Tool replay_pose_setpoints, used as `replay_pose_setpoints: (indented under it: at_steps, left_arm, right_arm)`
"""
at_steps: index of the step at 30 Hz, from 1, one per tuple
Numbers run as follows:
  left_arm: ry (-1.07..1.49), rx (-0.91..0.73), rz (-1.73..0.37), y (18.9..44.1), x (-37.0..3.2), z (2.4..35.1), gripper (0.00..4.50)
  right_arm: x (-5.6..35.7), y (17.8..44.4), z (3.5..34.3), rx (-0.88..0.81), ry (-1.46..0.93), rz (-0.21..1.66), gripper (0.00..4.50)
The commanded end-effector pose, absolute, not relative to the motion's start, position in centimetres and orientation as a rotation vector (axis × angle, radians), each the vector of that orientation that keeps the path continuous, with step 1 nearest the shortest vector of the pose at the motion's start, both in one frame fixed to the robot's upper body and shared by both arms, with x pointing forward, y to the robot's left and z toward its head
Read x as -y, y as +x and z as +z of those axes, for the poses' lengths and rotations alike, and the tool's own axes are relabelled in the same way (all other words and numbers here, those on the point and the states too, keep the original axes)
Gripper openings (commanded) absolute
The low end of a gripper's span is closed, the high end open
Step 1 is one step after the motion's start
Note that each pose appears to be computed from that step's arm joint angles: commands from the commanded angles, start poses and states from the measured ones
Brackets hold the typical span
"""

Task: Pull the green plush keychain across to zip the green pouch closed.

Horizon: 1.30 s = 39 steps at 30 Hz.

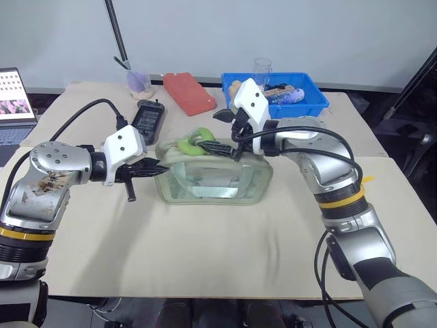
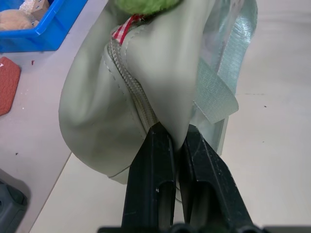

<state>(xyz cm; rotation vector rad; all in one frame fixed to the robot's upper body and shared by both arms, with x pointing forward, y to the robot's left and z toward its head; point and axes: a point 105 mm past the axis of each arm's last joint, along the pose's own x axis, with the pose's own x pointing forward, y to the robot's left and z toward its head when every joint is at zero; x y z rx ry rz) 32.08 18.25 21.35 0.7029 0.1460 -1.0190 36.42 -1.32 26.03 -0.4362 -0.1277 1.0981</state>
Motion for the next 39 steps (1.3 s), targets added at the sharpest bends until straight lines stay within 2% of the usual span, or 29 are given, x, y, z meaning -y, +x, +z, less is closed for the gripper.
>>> replay_pose_setpoints:
  at_steps: [1, 2, 5, 13, 16, 22, 27, 30, 39]
  left_arm:
    - [0.746, -0.112, -1.006, 31.8, -18.2, 22.3, 0.00]
    - [0.746, -0.113, -1.006, 31.8, -18.3, 22.3, 0.00]
    - [0.749, -0.114, -1.003, 31.9, -18.3, 22.4, 0.00]
    - [0.748, -0.112, -1.011, 31.9, -18.1, 22.3, 0.00]
    - [0.748, -0.110, -1.013, 32.0, -18.1, 22.3, 0.00]
    - [0.747, -0.104, -1.014, 32.0, -18.0, 22.2, 0.00]
    - [0.751, -0.106, -1.000, 32.1, -18.4, 22.3, 0.00]
    - [0.758, -0.106, -0.984, 32.3, -18.8, 22.4, 0.00]
    - [0.756, -0.108, -0.986, 32.9, -19.1, 22.2, 0.00]
  right_arm:
    - [0.6, 36.1, 27.0, 0.176, -0.456, 1.106, 4.47]
    - [0.6, 36.1, 26.9, 0.174, -0.451, 1.110, 4.47]
    - [0.5, 36.0, 26.7, 0.167, -0.443, 1.128, 3.72]
    - [0.5, 35.6, 26.0, 0.140, -0.451, 1.156, 0.89]
    - [0.7, 35.7, 25.8, 0.133, -0.458, 1.152, 0.02]
    - [1.8, 35.9, 26.7, 0.155, -0.467, 1.124, 0.02]
    - [3.7, 35.2, 29.9, 0.211, -0.431, 1.087, 0.02]
    - [6.5, 35.1, 31.0, 0.216, -0.435, 0.996, 0.02]
    - [16.5, 35.0, 31.1, 0.115, -0.505, 0.630, 0.02]
